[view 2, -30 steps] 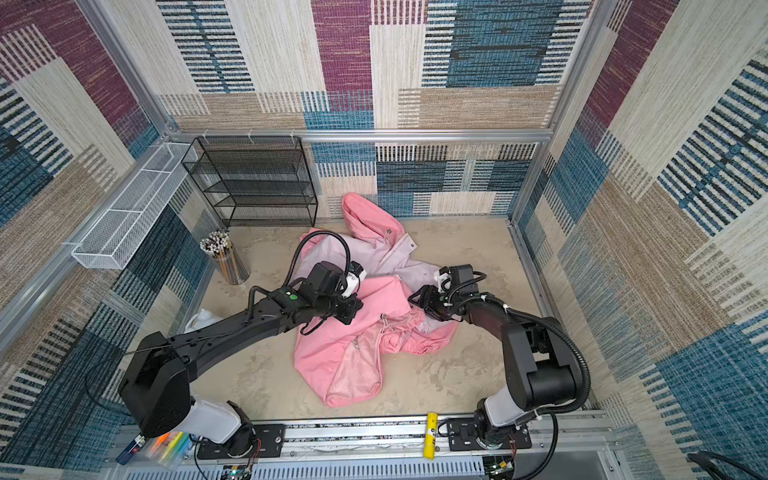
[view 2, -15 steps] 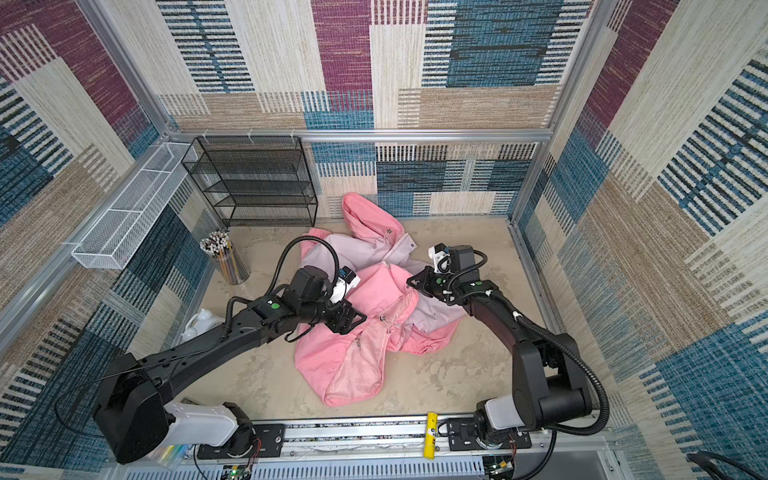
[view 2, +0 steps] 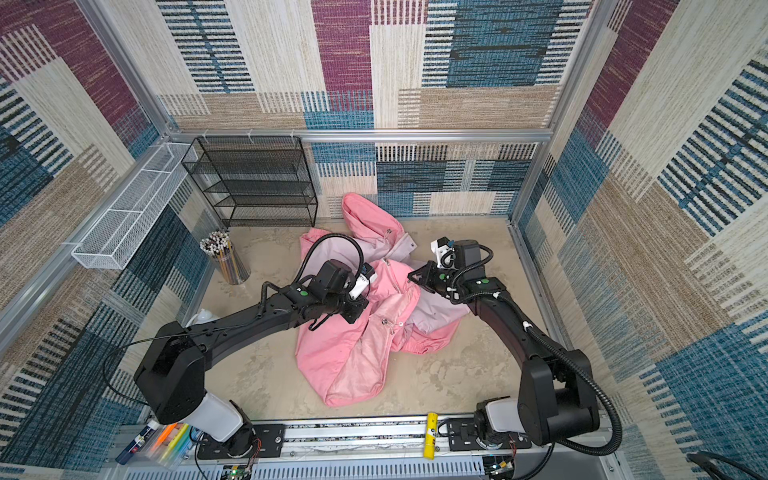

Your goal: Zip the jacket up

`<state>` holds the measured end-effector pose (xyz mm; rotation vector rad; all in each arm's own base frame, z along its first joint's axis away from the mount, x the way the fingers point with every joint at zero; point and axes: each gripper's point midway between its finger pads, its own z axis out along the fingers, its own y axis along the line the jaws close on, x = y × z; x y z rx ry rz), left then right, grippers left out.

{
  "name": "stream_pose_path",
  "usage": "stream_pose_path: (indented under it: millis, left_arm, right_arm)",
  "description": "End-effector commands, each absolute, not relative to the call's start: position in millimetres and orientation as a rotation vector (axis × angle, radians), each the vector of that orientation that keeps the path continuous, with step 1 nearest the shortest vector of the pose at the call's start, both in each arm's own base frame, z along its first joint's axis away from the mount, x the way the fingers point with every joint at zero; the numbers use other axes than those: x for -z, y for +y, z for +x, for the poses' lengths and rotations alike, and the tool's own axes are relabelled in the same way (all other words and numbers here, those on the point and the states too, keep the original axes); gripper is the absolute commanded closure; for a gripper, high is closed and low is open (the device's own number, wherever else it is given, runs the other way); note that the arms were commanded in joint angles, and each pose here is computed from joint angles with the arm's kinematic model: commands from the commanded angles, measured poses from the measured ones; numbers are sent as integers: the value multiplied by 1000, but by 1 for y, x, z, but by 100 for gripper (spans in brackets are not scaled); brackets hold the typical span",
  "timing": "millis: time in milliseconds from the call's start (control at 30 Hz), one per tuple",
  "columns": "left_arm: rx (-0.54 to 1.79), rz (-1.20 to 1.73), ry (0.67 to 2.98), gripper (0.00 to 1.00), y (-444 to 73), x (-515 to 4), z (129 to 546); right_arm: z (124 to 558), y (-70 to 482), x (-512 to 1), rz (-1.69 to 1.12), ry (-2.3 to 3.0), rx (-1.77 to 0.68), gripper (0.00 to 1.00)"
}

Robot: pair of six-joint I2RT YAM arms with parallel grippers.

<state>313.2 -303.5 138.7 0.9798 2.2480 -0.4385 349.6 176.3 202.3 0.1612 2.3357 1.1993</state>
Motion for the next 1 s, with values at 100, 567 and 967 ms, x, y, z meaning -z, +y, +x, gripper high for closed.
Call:
stream_pose_path:
  millis: [100, 567, 967]
  left_arm:
    - [408, 1036, 2176, 100, -290, -172, 344]
    - [430, 946, 2122, 100, -186, -304, 381]
    - [471, 396, 2386, 39, -113, -276, 305]
  right_arm:
    - [372, 169, -270, 133, 2174, -1164, 100]
    - [282, 274, -293, -22, 2278, -1466, 100]
    - [250, 287, -235, -117, 2526, -1150, 13]
